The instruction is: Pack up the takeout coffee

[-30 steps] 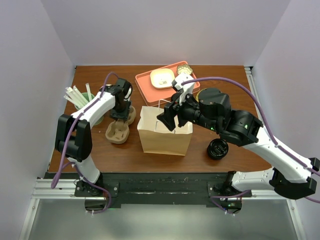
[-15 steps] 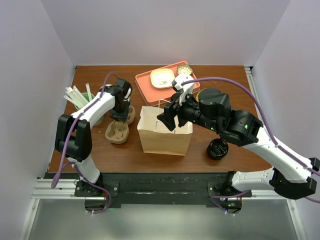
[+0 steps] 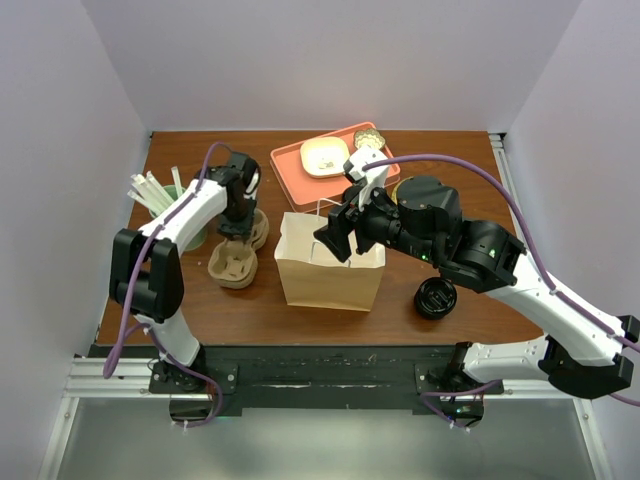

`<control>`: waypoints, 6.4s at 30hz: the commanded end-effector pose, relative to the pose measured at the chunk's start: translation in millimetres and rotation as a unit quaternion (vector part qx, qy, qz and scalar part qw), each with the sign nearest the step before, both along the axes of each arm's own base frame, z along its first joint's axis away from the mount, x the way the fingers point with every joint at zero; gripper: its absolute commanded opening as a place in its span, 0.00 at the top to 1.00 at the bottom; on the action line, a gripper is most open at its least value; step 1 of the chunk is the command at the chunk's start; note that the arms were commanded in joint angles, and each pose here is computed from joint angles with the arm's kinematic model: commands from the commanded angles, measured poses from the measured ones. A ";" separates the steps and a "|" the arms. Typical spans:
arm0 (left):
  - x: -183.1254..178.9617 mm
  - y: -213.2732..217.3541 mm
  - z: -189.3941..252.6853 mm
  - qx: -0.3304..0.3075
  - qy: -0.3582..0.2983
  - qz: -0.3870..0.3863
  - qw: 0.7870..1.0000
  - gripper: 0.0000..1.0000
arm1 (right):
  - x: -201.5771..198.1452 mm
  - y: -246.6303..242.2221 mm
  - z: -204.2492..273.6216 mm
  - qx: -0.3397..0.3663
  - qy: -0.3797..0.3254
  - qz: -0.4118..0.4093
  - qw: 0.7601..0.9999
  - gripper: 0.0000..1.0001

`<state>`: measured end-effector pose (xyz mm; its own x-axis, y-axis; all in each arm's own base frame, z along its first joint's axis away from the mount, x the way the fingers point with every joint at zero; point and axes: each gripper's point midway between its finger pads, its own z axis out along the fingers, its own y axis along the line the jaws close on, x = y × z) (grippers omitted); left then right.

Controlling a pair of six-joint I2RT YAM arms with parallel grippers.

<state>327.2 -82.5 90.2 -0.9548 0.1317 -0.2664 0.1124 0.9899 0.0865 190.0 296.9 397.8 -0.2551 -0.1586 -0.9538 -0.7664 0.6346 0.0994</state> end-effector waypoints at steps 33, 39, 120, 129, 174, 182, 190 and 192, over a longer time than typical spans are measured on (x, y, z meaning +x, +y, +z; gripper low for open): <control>32.3 -60.3 217.1 -0.173 -0.206 -0.051 0.962 0.75 | 10.8 -23.9 38.1 0.056 -0.018 -0.074 0.996 0.29; 19.2 -85.5 299.7 -0.259 -0.301 -0.122 0.910 0.76 | 16.2 -56.0 34.8 0.077 0.009 -0.158 0.984 0.29; -103.5 -185.9 290.7 -0.325 -0.353 -0.563 0.673 0.93 | -53.3 -5.2 -7.8 0.083 -0.060 0.226 0.969 0.42; -102.2 -180.2 270.5 -0.302 -0.334 -0.565 0.691 0.93 | -57.9 -7.8 -16.5 0.063 -0.076 0.245 0.965 0.99; -110.1 -198.8 231.5 -0.292 -0.286 -0.575 0.709 0.92 | -32.0 -65.4 40.8 0.124 -0.104 0.052 0.985 0.51; -108.4 -203.8 225.6 -0.289 -0.280 -0.579 0.709 0.91 | -24.6 -81.9 36.2 0.135 -0.091 -0.003 0.987 0.52; -102.8 -210.8 221.9 -0.279 -0.278 -0.582 0.711 0.91 | -5.6 -101.0 17.9 0.122 -0.038 -0.097 0.987 0.53; -102.0 -213.6 220.4 -0.276 -0.276 -0.585 0.710 0.91 | 0.9 -106.7 9.4 0.126 -0.004 -0.138 0.982 0.53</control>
